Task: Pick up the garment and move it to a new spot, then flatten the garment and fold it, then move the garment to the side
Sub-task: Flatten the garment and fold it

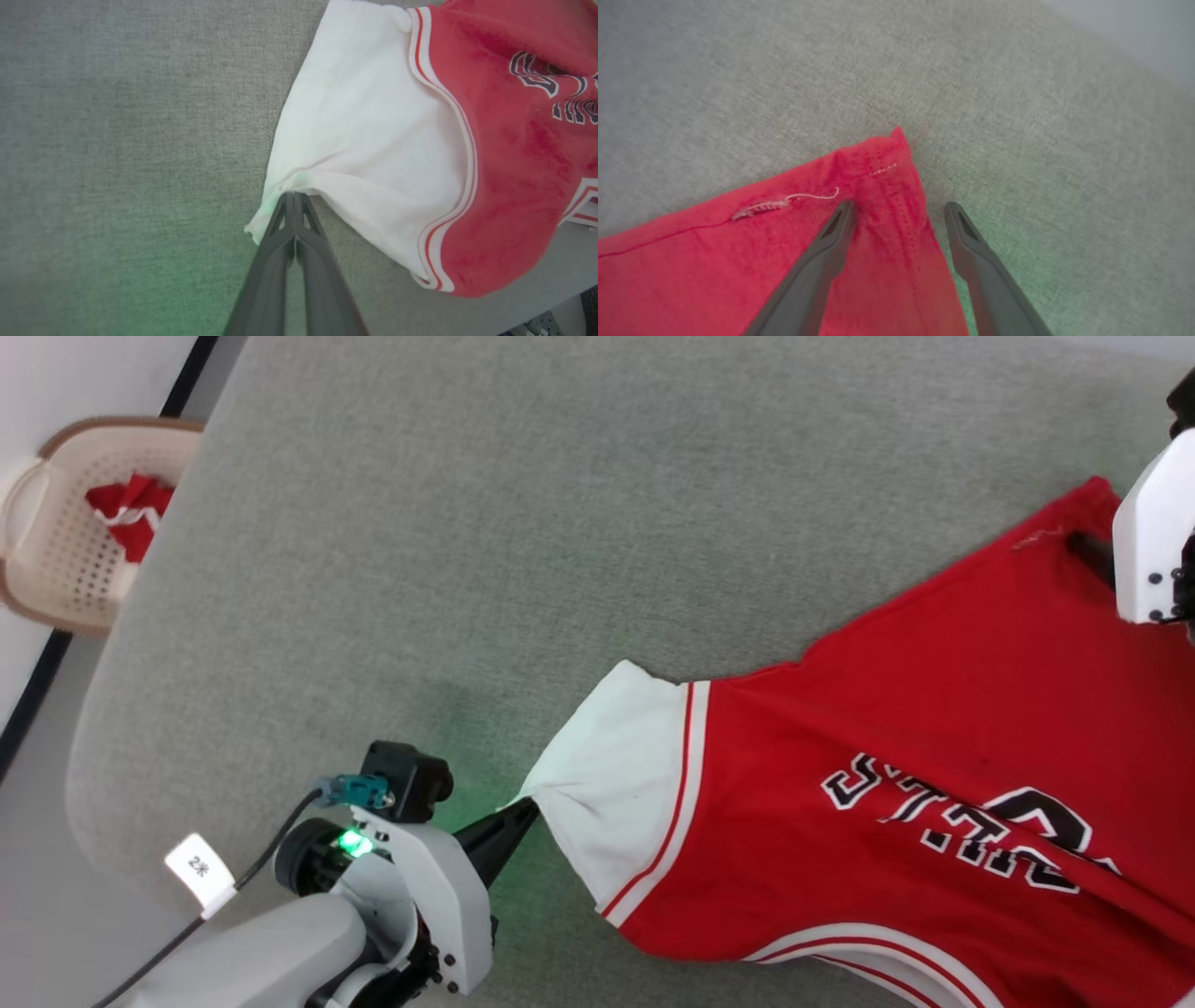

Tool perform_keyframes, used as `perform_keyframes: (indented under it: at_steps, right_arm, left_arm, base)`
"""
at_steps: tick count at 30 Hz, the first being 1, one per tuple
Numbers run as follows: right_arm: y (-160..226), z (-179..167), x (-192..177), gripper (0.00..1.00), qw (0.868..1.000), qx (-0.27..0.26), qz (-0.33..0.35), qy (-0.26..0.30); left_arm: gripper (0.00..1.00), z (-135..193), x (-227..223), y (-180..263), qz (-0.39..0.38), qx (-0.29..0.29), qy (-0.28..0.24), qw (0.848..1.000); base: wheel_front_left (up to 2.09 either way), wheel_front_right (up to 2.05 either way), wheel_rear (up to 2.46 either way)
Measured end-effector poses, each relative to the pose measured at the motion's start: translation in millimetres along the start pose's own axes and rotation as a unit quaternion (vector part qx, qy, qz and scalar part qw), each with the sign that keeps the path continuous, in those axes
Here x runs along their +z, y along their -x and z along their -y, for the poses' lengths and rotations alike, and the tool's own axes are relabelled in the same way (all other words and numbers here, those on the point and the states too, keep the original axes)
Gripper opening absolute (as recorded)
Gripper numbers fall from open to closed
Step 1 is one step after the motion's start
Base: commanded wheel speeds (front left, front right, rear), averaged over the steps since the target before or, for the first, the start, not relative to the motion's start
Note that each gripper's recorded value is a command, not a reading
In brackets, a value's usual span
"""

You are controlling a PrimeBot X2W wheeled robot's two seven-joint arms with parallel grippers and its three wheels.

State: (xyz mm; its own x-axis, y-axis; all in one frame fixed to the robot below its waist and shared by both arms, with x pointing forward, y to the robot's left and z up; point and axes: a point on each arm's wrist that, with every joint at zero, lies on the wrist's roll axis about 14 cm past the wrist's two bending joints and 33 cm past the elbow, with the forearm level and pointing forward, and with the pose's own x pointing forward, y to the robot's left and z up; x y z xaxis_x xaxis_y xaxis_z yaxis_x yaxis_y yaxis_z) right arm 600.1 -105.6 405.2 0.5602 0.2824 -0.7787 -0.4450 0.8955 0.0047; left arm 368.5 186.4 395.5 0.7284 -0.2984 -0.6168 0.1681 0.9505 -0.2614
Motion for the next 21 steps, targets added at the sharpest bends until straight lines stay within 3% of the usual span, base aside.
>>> perform_keyframes:
  at_steps: [2,3,4,13,21]
  right_arm:
    - [-7,-2,-6,1.00,0.999,0.005,-0.031,-0.007]
    - [-9,-3,-6,0.34,0.999,0.006,-0.044,-0.007]
    - [-10,-4,-8,0.00,0.998,0.007,-0.056,-0.006]
    - [-6,-4,-3,0.00,0.999,0.009,-0.047,-0.012]
    - [40,7,46,0.00,0.999,-0.005,0.054,-0.004]
  left_arm:
    - [0.00,-3,-3,0,-0.003,0.004,0.004,1.000]
    - [0.00,-4,-4,-1,-0.004,0.005,0.006,1.000]
    - [0.00,-6,-5,-1,-0.005,0.006,0.007,1.000]
    - [0.00,-13,9,-7,-0.009,0.005,-0.003,1.000]
    - [0.00,-30,112,2,0.045,0.027,-0.098,0.994]
  base:
    - [0.00,0.00,0.00]
    - [0.00,0.00,0.00]
    - [0.00,0.00,0.00]
    - [0.00,0.00,0.00]
    - [0.00,0.00,0.00]
